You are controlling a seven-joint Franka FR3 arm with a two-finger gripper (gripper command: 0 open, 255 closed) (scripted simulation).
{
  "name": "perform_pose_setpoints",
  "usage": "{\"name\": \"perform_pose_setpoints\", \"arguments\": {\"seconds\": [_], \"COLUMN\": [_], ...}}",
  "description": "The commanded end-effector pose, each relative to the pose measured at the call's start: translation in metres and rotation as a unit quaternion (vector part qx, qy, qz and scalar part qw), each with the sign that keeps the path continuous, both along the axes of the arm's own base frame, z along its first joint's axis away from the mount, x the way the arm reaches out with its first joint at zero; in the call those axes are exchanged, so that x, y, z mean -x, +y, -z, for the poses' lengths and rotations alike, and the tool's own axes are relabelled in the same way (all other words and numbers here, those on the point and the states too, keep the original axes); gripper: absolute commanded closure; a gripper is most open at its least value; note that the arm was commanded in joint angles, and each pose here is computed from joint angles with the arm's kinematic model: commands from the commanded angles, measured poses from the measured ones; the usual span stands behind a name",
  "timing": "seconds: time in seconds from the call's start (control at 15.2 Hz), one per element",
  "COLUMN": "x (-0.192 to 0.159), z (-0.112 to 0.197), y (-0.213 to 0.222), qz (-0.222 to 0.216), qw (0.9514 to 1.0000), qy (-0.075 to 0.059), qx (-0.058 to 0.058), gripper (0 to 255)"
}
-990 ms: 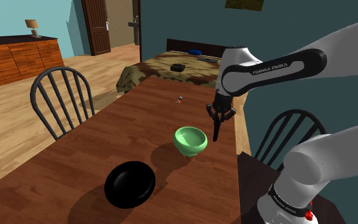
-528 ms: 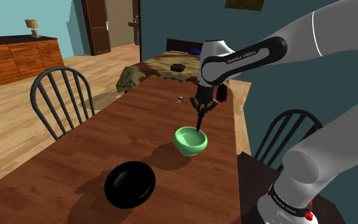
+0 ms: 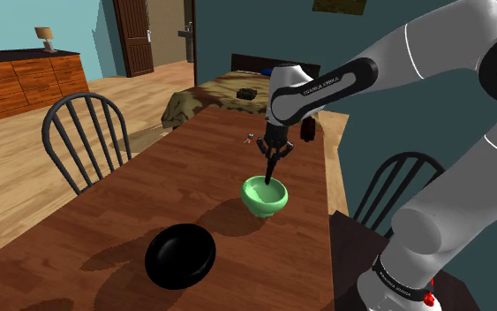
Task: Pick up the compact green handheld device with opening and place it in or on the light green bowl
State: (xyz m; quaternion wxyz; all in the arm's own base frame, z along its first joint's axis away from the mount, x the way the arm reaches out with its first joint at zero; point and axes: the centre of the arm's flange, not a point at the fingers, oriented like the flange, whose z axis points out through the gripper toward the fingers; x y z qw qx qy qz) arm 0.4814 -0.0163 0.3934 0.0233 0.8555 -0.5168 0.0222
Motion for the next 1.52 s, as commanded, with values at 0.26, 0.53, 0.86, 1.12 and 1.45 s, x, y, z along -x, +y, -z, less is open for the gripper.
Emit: {"name": "perform_pose_setpoints", "arguments": {"seconds": [0.26,0.53,0.86,1.12,1.45], "x": [0.000,0.000,0.000,-0.001,0.000], "z": [0.032,0.053,0.057,0.056,0.057], "y": [0.000,0.000,0.000,-0.001,0.000], "qz": [0.000,0.000,0.000,0.000,0.000], "qw": [1.0000,1.0000,1.0000,1.0000,1.0000], "qy": [0.000,0.000,0.000,0.000,0.000], "qx": [0.000,0.000,0.000,0.000,0.000], "gripper": [255,255,255,0,0]}}
